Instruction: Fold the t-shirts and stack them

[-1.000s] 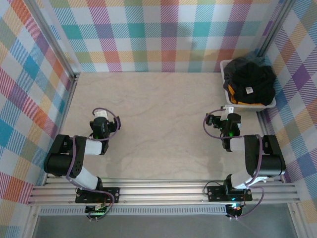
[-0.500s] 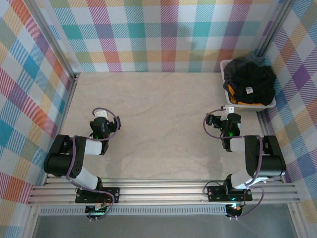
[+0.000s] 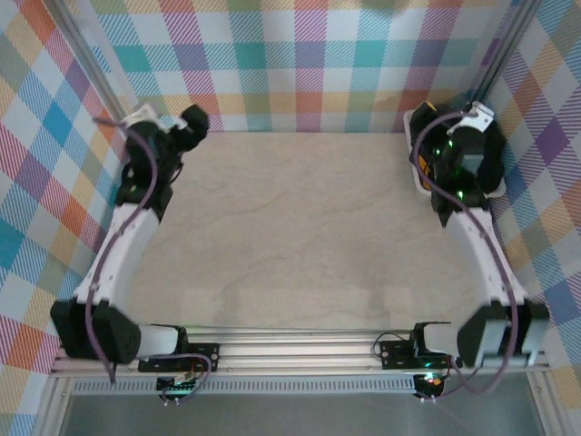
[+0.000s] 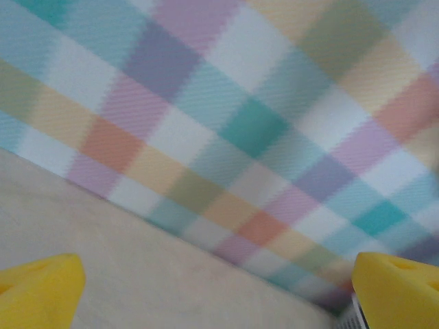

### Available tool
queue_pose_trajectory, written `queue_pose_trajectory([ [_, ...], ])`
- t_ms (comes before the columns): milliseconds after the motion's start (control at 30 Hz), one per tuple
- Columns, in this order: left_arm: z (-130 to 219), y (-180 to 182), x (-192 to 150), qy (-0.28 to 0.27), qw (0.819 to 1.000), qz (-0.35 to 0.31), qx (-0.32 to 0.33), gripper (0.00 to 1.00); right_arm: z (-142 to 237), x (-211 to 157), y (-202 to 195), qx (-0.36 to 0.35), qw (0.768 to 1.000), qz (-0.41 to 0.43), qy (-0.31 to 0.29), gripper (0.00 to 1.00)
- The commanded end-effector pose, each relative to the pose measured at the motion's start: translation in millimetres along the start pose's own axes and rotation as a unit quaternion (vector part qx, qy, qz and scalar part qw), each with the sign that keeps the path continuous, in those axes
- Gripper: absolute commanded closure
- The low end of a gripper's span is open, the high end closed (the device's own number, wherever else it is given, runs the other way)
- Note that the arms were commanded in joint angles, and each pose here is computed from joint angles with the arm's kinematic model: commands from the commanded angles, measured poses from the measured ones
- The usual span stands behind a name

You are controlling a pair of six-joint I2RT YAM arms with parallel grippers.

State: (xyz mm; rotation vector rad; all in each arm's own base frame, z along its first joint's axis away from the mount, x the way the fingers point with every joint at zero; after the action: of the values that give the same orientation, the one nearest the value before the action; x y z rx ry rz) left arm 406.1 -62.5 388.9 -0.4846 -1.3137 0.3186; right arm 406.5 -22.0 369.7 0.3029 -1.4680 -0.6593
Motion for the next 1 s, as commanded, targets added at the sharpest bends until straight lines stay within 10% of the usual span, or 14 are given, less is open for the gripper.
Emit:
queue_pose_trajectory([
  [0, -10.0, -32.3, -76.4, 0.190, 0.980, 0.015, -0.052, 0.00, -34.9, -58.7, -89.4, -0.172, 0.973, -0.110, 0.107, 0.01],
  [433, -13.4, -66.1, -132.2, 0.252, 0.961, 0.002, -0.113, 0.02, -136.1, -84.8, -193.1, -0.215, 0.927, -0.207, 0.226, 0.14],
  [700, -3.0, -65.0, -131.8, 0.253, 0.961, 0.001, -0.116, 0.08, -134.4, -85.3, -173.5, -0.149, 0.933, -0.216, 0.245, 0.95],
  [967, 9.5, -64.7, -124.9, 0.235, 0.965, 0.004, -0.114, 0.14, -58.5, -25.5, -81.9, -0.048, 0.983, -0.137, 0.110, 1.00],
])
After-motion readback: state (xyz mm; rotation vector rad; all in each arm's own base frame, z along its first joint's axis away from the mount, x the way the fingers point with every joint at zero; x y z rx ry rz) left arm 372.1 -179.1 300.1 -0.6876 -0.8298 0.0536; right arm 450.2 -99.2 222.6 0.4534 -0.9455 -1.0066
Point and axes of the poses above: each hand's point on the last joint's axis, 136 mm out from that joint toward the fingers, its own z axis back along the fingers, its own y axis along the line the jaws close on, x = y × z, the point moved 5 cm from there along z, back along the fingers, and after that the axes turned 7 degrees about -z, right-handed, at the moved point
